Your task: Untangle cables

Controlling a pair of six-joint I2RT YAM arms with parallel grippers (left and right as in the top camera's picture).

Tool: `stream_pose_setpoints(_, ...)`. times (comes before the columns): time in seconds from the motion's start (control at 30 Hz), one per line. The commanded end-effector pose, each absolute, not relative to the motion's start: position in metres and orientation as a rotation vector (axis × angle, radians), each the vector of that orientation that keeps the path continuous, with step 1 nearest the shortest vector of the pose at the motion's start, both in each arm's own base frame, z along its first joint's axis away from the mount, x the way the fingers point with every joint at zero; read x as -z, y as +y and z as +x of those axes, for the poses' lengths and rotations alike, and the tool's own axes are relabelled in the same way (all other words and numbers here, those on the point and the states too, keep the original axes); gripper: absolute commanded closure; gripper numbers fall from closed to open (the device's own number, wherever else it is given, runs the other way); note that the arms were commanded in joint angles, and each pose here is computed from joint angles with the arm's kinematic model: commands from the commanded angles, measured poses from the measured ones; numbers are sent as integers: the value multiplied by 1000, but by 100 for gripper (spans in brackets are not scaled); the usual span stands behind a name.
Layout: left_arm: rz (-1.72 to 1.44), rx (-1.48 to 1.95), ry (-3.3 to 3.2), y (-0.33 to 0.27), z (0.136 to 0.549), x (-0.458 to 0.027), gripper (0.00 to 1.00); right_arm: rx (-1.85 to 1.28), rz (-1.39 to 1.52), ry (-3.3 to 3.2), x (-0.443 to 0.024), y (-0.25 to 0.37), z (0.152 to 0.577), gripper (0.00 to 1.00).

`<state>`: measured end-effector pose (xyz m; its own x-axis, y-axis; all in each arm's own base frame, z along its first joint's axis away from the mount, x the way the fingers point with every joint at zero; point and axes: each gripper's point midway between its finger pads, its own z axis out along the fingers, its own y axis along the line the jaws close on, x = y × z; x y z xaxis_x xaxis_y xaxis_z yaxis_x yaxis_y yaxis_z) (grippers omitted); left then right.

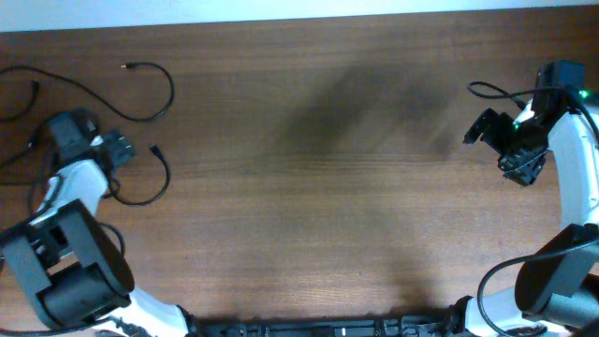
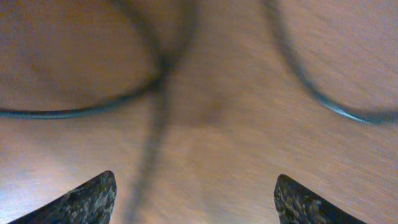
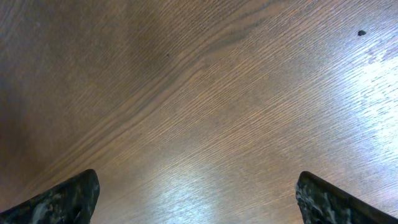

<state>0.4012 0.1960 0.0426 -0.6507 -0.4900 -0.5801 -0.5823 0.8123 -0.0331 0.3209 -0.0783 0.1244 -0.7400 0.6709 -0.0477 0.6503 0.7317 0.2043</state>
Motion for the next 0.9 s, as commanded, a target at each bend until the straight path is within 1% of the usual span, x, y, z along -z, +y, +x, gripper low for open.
stream_pose_setpoints(0.0,-948,-231,2327,252,376,-52,21,-255,1057,2796,-131,-79,321,2)
stream_pose_setpoints(0.03,-930,-188,2288,256,383,-57,23,-255,1057,2796,-131,-79,321,2)
stream_pose_setpoints(0.07,-763,-205,2258,258,401,-71,25,-255,1057,2796,-131,-79,321,2)
stream_pose_setpoints(0.1,-639,-246,2260,258,409,-78,25,-255,1057,2796,-131,-79,321,2)
stream_pose_setpoints(0.17,-621,-245,2285,258,411,-62,26,-255,1056,2796,-131,-79,321,2)
stream_pose_setpoints(0.2,-630,-227,2328,257,410,-39,24,-255,1057,2796,-131,-79,321,1)
stream_pose_setpoints(0.27,-603,-233,2361,259,412,-20,28,-255,1057,2796,-131,-79,321,2)
stream_pose_setpoints(0.33,-587,-245,2337,263,419,-25,33,-255,1057,2796,-131,-79,321,2)
stream_pose_setpoints(0.4,-552,-263,2329,266,424,-31,33,-255,1057,2796,-131,-79,321,2)
stream_pose_setpoints(0.43,-528,-273,2337,266,423,-30,35,-255,1057,2796,-131,-79,321,2)
stream_pose_setpoints(0.57,-540,-244,2428,260,414,6,39,-255,1057,2796,-131,-79,321,2)
stream_pose_setpoints(0.63,-537,-242,2438,259,412,10,47,-255,1056,2796,-131,-79,321,2)
stream_pose_setpoints(0.7,-538,-237,2452,258,410,12,63,-255,1057,2796,-131,-79,321,1)
stream_pose_setpoints(0.73,-547,-248,2461,259,408,13,80,-255,1057,2796,-131,-79,321,2)
stream_pose_setpoints(0.77,-564,-274,2470,261,404,14,92,-255,1057,2796,-131,-79,321,2)
stream_pose_setpoints(0.8,-616,-314,2478,266,398,16,98,-255,1057,2796,-131,-80,321,2)
stream_pose_setpoints(0.87,-787,-325,2429,278,390,15,100,-255,1057,2796,-131,-79,321,2)
